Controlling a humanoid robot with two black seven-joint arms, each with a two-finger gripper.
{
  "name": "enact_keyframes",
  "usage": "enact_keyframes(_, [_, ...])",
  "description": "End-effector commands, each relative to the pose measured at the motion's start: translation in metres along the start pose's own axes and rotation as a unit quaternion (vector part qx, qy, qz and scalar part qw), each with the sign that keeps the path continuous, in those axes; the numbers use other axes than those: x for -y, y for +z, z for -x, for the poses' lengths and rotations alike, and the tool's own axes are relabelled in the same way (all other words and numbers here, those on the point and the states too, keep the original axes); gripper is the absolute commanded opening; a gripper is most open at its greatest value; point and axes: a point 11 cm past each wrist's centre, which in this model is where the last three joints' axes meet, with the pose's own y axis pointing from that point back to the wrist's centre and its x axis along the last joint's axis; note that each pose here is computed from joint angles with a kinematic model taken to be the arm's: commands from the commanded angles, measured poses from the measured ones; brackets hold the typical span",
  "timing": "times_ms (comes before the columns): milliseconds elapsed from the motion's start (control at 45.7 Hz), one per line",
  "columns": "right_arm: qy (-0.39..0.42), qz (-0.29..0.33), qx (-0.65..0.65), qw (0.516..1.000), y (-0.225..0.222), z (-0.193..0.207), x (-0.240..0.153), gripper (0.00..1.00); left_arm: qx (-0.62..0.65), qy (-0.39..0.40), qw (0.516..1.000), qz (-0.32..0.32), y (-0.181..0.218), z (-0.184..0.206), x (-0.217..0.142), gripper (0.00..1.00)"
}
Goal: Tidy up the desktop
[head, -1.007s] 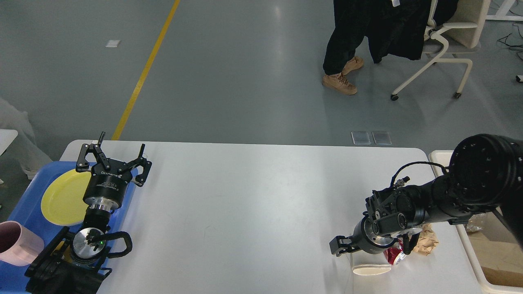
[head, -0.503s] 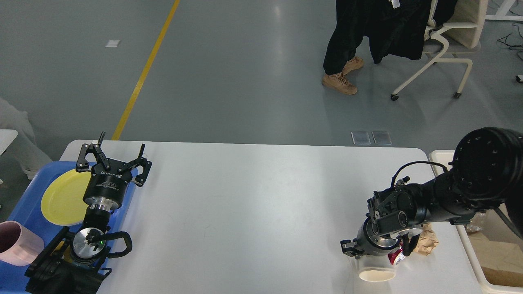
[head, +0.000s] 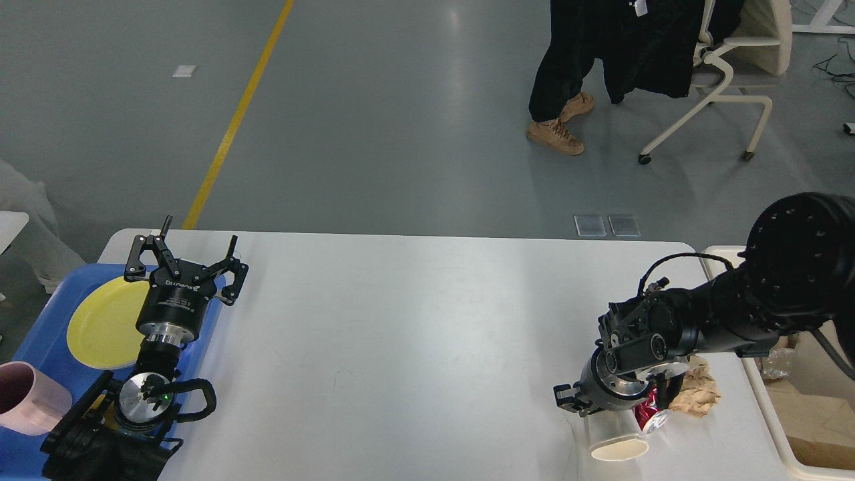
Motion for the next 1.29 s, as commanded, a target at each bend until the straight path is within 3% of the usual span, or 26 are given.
enact_keyframes(0, [-0.003,-0.002,0.011,1.000,-0.001,0.001,0.000,0.00,0.000,0.000,1.000,0.000,0.000,0.000,0.000,0.96])
enact_keyframes(372, [-0.008,-0.001,0.009,1.000,0.000,0.000,-0.008,0.00,0.000,0.000,1.000,0.000,0.000,0.000,0.000,0.96])
enact_keyframes(481, [-0.023,-0.002,0.013,1.000,0.006,-0.005,-0.026,0.00,0.000,0.000,1.000,0.000,0.000,0.000,0.000,0.96])
enact_keyframes(744, [-0.053,0.002,0.015,0.998,0.017,-0.024,-0.106,0.00,0.000,0.000,1.000,0.001,0.000,0.000,0.000,0.96])
enact_keyframes(919, [-0.052,0.035,-0.011,0.998,0.020,-0.041,-0.197,0.00,0.000,0.000,1.000,0.000,0.000,0.000,0.000,0.96])
enact_keyframes(963, [-0.046,0.038,-0.015,0.998,0.019,-0.046,-0.222,0.31,0.000,0.000,1.000,0.000,0.000,0.000,0.000,0.96])
enact_keyframes(1007, [-0.029,0.038,-0.017,0.999,0.019,-0.053,-0.245,0.78,0.000,0.000,1.000,-0.001,0.000,0.000,0.000,0.96])
enact_keyframes(1028, [-0.023,0.037,-0.017,0.999,0.019,-0.055,-0.255,0.90,0.000,0.000,1.000,-0.001,0.000,0.000,0.000,0.96])
enact_keyframes(1072, [-0.014,0.036,-0.018,0.999,0.018,-0.056,-0.274,0.94,0.000,0.000,1.000,-0.001,0.000,0.000,0.000,0.96])
enact_keyframes(1094, [-0.011,0.038,-0.019,0.999,0.018,-0.056,-0.280,1.00,0.000,0.000,1.000,0.000,0.000,0.000,0.000,0.96])
enact_keyframes(1269, [-0.029,0.057,-0.009,0.998,0.029,-0.050,-0.310,1.00,0.000,0.000,1.000,-0.001,0.000,0.000,0.000,0.96])
